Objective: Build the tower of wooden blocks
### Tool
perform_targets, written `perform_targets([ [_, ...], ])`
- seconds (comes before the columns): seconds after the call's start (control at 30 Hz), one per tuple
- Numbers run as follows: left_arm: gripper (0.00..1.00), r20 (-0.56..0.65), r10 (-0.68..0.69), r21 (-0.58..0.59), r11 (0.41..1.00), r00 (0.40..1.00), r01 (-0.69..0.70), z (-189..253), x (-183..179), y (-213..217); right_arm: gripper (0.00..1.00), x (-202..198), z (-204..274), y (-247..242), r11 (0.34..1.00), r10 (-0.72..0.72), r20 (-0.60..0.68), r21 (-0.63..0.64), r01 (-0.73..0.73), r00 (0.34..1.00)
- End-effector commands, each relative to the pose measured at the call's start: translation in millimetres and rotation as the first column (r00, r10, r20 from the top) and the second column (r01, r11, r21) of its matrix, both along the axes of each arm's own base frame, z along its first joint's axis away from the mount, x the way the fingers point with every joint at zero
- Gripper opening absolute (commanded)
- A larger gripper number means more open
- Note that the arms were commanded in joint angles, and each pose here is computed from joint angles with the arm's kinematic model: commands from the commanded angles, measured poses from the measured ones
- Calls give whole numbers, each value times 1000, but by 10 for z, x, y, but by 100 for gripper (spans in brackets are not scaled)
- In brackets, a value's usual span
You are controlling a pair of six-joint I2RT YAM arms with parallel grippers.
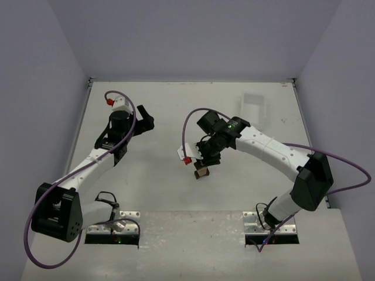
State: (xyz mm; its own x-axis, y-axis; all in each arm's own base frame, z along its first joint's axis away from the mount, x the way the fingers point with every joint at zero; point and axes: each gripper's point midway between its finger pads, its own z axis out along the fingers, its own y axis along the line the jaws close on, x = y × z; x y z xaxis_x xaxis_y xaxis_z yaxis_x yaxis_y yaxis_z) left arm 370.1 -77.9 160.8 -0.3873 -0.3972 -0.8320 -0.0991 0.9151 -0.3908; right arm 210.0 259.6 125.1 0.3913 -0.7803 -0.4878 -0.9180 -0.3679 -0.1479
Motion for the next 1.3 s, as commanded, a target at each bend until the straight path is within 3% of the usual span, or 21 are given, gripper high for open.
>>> perform_targets([
  [0.0, 100, 75, -16, -14, 1000, 997, 17, 236, 88, -42, 48, 35, 85, 53, 999, 11, 40, 36, -12, 999],
  [0.87, 100, 76, -24, -15, 1000, 997, 25, 237, 89, -57, 53, 27, 207, 34, 998, 24, 70, 55, -27, 997],
  [1.07, 100, 76, -31, -16, 999, 997, 32, 238, 90, -67, 67, 35, 444, 87, 994, 11, 95, 107, -22, 995],
  [1.13, 100, 76, -33, -15, 999, 997, 35, 236, 86, -70, 78, -14, 544, 91, 991, 21, 93, 130, -33, 995],
  [1.17, 100, 77, -36, -15, 999, 996, 38, 241, 84, -74, 96, -47, 648, 118, 986, 24, 95, 165, -40, 995],
  [1.27, 100, 76, -37, -17, 999, 996, 39, 247, 77, -76, 99, 7, 824, 154, 975, -21, 132, 220, -8, 991],
])
